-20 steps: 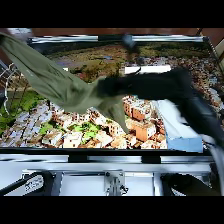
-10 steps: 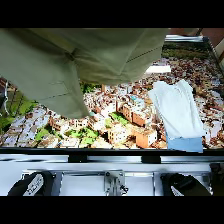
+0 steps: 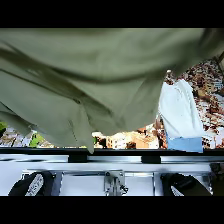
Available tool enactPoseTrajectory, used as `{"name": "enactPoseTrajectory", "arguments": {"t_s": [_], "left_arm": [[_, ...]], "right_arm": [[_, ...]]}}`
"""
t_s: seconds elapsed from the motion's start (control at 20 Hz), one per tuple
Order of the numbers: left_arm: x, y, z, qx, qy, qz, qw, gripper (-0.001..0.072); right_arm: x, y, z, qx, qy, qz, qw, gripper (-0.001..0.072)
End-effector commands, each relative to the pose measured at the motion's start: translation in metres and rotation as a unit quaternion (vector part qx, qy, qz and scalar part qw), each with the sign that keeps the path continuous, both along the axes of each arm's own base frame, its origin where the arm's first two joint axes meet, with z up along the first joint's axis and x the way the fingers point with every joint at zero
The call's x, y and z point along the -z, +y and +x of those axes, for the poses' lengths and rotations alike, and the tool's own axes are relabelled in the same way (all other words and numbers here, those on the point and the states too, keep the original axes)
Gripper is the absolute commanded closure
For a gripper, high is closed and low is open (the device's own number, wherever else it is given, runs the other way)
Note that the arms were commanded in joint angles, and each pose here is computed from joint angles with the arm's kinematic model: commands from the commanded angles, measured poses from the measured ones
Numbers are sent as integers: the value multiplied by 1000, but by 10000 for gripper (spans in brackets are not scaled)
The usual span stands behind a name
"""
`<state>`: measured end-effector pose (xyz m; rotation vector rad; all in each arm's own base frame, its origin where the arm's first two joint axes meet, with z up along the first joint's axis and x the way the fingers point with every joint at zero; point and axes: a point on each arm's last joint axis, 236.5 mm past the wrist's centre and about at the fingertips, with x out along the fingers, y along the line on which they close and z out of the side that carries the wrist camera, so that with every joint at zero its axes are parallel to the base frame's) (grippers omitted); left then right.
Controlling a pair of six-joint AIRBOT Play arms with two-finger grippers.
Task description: Fold the shirts.
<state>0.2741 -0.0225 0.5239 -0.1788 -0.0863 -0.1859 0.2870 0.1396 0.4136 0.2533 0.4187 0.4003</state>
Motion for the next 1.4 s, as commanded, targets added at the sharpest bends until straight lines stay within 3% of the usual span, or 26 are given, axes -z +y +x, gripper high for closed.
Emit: {"name": "enactPoseTrajectory", "arguments": {"t_s": [0.0,0.1,0.2,0.4,0.55,0.7,0.85,1.0,1.2,1.35], "left_arm": [[112,3,26,27,183,-5,983,671],[157,6,32,33,228,-11,973,673],[158,2,21,34,211,27,977,673],[48,-7,-33,-23,8,62,998,673],[-27,-31,-101,-34,-112,46,992,672],[-52,-56,-147,-26,-146,72,986,674],[-37,-49,-147,-46,-106,71,991,675],[23,-33,-122,-56,26,83,995,674],[97,-11,-71,-43,144,53,987,673],[170,-2,-12,8,222,16,975,673]], "right_arm": [[136,19,-33,-43,262,-58,962,635],[175,32,-35,-65,308,-63,947,635],[177,32,-25,-57,294,-60,952,636],[41,42,-5,-98,15,-21,995,636],[-72,14,-42,-72,-150,33,986,636],[-111,-8,-91,-66,-193,63,977,636],[-85,-25,-105,-37,-125,73,989,636],[-9,-40,-101,5,32,28,999,636],[92,-20,-77,8,225,-30,974,636],[163,-11,-31,20,291,-88,952,636]]}}
